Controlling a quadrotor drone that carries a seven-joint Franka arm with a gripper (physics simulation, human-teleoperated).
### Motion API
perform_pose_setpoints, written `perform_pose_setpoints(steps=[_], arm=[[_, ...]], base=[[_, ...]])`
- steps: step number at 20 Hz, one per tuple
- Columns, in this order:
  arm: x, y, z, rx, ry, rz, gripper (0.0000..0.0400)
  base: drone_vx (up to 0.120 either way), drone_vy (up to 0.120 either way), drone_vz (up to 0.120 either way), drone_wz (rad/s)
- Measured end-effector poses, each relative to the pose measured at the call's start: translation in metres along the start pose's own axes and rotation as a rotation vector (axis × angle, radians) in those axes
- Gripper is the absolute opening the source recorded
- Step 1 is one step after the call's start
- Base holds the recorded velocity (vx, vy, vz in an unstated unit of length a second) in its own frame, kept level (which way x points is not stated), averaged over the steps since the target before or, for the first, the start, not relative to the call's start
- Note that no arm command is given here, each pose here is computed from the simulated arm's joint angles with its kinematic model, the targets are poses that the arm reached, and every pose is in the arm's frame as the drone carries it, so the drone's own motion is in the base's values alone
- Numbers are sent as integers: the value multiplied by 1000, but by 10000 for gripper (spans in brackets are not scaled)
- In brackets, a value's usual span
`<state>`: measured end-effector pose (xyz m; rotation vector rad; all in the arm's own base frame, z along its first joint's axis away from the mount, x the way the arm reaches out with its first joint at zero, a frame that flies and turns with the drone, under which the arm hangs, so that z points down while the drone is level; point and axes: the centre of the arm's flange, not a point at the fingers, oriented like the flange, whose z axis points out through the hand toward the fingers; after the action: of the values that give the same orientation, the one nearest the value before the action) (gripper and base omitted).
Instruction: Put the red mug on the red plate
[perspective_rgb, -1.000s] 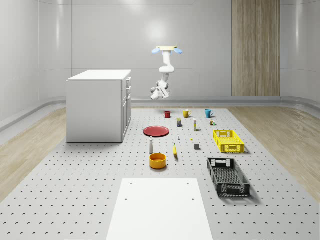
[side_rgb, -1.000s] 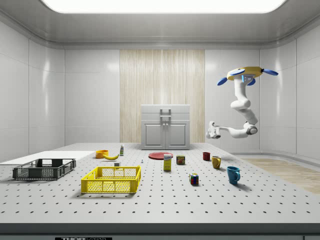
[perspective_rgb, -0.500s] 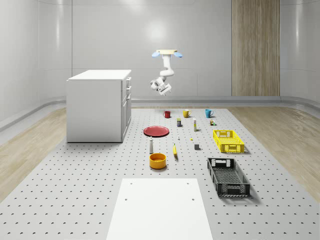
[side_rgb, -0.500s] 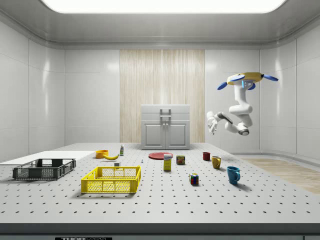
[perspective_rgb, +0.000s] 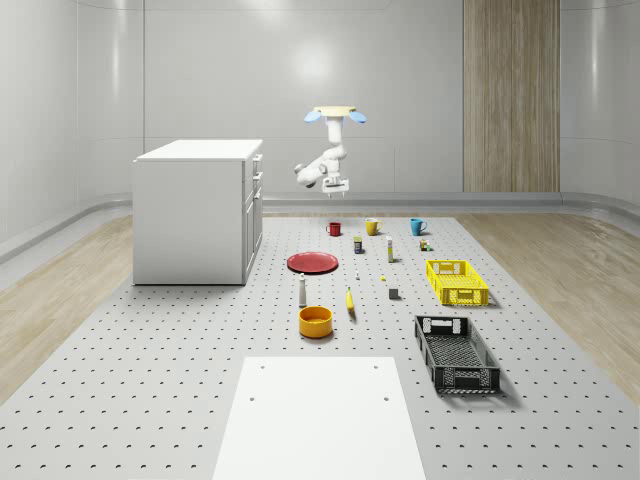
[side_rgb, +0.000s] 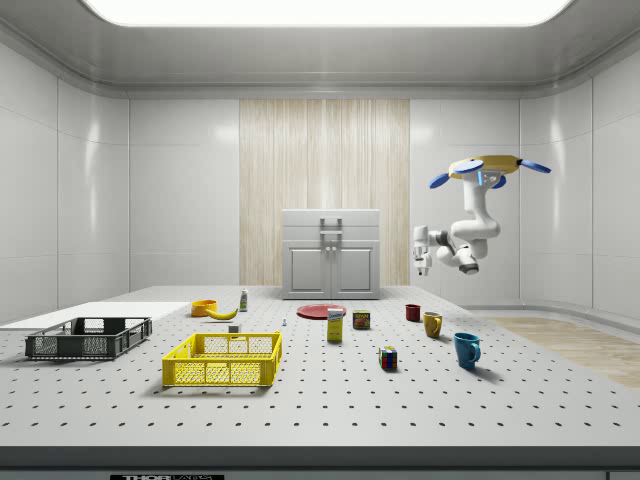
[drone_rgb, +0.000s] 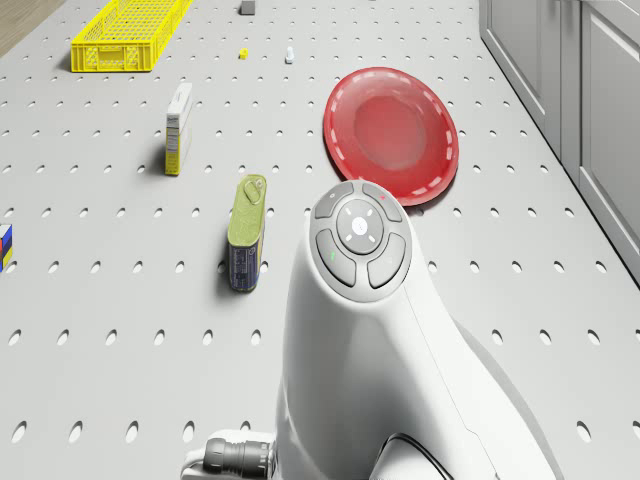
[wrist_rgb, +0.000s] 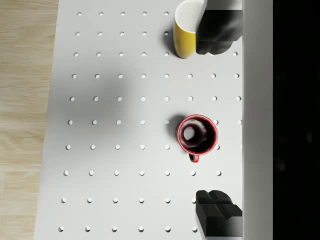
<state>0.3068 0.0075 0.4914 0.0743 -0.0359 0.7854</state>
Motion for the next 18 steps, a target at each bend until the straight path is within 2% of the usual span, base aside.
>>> perform_pose_setpoints(steps=[6, 18], arm=[[-4, -4, 0, -36, 38, -1, 400], [-5, -5, 0, -52, 56, -1, 400]], base=[[113, 113, -120, 0], [3, 0, -120, 0]])
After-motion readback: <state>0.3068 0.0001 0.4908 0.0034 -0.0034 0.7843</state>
